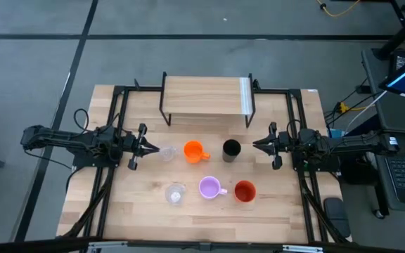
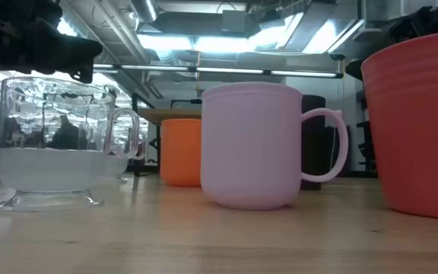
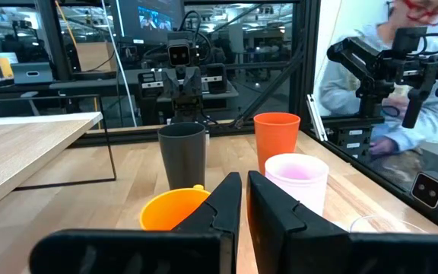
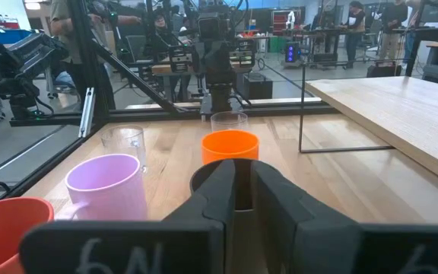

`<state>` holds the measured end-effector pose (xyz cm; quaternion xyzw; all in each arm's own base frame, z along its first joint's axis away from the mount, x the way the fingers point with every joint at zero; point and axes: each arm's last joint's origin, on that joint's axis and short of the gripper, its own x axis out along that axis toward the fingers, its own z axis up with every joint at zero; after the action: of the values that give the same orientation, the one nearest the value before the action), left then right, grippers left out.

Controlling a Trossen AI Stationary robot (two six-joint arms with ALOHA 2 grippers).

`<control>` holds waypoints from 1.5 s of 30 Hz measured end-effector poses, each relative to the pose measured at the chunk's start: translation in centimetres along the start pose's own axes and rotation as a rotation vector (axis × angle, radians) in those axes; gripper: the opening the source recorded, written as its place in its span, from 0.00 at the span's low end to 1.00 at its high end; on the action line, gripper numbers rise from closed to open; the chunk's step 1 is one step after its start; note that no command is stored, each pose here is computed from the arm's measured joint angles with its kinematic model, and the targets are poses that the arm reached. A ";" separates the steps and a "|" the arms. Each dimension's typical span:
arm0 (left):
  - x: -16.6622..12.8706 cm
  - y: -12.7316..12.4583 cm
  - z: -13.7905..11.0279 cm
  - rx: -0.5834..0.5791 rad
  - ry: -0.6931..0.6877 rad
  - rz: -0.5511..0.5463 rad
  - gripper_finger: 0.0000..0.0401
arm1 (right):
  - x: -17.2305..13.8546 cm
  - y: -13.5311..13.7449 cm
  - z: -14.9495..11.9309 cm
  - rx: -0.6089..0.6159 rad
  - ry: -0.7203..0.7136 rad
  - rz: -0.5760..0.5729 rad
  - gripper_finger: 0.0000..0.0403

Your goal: Stack small to large cups/mugs on shelf

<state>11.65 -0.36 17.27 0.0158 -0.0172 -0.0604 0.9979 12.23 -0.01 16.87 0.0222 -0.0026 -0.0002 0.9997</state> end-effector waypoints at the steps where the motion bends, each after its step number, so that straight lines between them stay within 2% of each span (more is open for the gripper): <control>1: 0.0 0.0 0.0 0.000 0.000 0.000 0.05 | 0.0 0.0 0.0 0.000 0.000 0.000 0.12; 22: 0.0 0.0 0.0 0.000 0.000 0.000 0.05 | 0.0 0.0 0.0 0.000 0.000 0.000 0.12; 26: 0.0 0.0 0.0 0.000 0.000 0.000 0.05 | 0.0 0.0 0.0 0.060 -0.002 0.000 0.12; 32: 0.0 0.0 0.0 0.000 0.000 0.000 0.05 | 0.0 0.0 0.3 0.212 -0.033 0.005 0.12; 45: 0.0 0.0 0.0 0.000 -0.001 0.000 0.05 | 0.0 0.0 0.4 0.243 -0.041 0.007 0.12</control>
<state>11.65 -0.35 17.28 0.0158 -0.0176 -0.0602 0.9979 12.22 -0.02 17.27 0.1434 -0.0231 0.0032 0.9894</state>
